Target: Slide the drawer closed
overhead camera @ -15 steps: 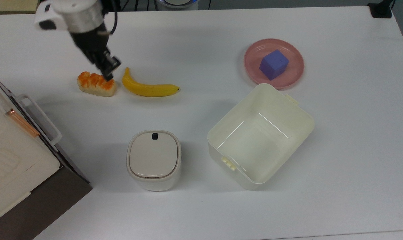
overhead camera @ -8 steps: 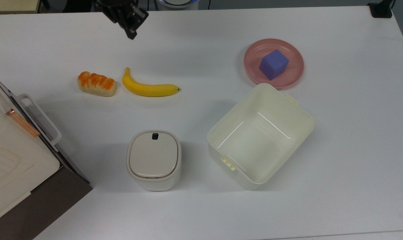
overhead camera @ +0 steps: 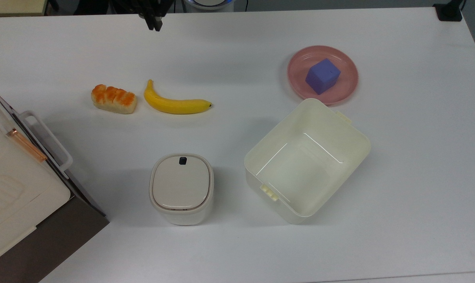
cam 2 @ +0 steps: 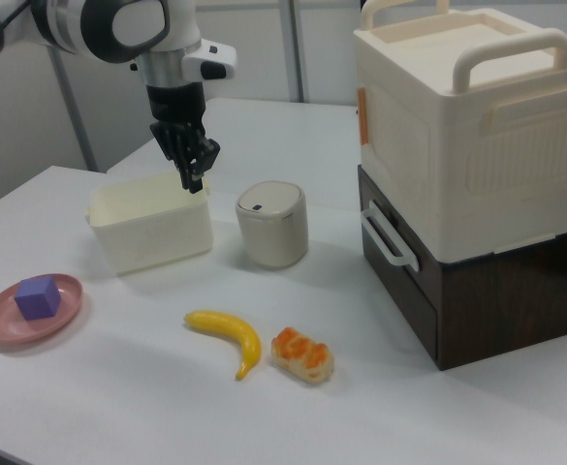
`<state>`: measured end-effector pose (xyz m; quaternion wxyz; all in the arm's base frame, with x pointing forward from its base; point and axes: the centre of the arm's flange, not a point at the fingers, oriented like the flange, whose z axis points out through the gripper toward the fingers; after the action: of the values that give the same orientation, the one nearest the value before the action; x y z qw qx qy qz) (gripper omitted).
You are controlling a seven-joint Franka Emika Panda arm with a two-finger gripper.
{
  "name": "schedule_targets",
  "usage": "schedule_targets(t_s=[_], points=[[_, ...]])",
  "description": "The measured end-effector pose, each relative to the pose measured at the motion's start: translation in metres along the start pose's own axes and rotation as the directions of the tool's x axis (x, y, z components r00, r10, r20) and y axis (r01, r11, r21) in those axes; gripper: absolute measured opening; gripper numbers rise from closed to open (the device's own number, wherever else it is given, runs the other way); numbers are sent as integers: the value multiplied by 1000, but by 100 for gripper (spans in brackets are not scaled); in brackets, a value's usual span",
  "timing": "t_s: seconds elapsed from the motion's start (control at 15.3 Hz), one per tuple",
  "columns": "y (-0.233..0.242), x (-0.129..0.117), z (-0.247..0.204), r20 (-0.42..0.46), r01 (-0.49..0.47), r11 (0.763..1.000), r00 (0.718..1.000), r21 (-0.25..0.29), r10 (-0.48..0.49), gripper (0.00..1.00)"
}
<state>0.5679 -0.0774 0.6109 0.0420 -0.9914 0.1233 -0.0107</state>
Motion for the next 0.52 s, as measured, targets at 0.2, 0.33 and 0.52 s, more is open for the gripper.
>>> schedule_targets(t_s=[0.2,0.33,0.52], points=[[0,0,-5,-12,8,1000,1000,-14,-8,46],[-3,1,-22,-49,17,999,999,-32,-19,67],[-17,-1,-38,-84,39,998,996,-39,-43,100]])
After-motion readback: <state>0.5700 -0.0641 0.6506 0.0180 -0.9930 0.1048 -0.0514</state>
